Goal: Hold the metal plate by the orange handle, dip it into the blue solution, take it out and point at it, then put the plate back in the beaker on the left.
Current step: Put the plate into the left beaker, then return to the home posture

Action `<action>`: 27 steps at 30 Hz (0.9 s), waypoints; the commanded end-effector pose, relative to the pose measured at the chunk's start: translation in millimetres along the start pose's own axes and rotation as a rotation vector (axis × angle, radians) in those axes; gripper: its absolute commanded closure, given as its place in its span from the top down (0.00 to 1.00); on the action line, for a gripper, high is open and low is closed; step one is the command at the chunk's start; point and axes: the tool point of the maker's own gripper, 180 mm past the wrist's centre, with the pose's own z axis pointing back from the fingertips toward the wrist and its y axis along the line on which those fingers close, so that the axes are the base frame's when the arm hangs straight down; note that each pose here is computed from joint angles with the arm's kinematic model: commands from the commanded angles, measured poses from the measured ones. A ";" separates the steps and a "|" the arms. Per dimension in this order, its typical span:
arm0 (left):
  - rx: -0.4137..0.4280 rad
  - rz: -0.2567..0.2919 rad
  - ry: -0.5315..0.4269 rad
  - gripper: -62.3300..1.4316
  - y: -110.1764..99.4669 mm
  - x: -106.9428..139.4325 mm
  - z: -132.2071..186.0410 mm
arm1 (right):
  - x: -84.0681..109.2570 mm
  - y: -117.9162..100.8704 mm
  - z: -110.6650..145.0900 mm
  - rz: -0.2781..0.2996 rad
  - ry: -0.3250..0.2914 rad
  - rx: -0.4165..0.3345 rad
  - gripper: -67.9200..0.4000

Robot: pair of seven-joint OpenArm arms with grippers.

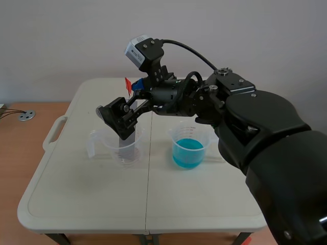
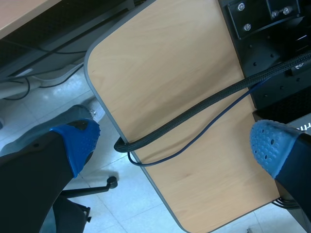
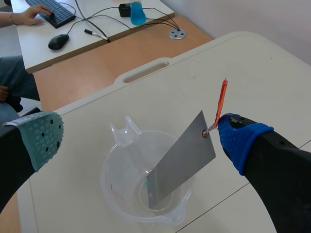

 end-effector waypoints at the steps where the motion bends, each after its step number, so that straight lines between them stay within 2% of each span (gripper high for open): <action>1: -0.009 0.008 -0.006 1.00 -4.0 0.4 1.4 | 21.0 -6.6 0.0 0.008 -0.055 -0.010 0.98; 5: -0.009 0.008 -0.007 1.00 -4.0 0.5 1.4 | 32.2 -17.2 7.2 -0.016 -0.102 -0.040 0.98; 10: -0.009 0.008 -0.011 1.00 -4.0 1.3 1.3 | 49.0 -27.9 17.8 -0.007 -0.135 -0.075 0.98; 13: -0.013 0.030 -0.012 1.00 -4.8 1.3 1.5 | 61.3 -30.3 26.7 0.015 -0.163 -0.090 0.98; 17: -0.001 0.011 -0.036 1.00 1.5 8.6 2.9 | 67.8 -29.7 42.8 0.050 -0.171 -0.118 0.98; 19: 0.021 -0.001 -0.084 1.00 10.3 24.1 5.8 | 65.5 -28.2 51.4 0.062 -0.163 -0.133 0.98; 22: 0.090 -0.008 -0.173 1.00 34.6 56.0 15.5 | 57.2 -25.1 64.5 0.072 -0.139 -0.152 0.98; 27: 0.231 -0.086 -0.356 1.00 76.2 121.4 47.1 | 44.3 -20.6 90.4 0.071 -0.117 -0.179 0.98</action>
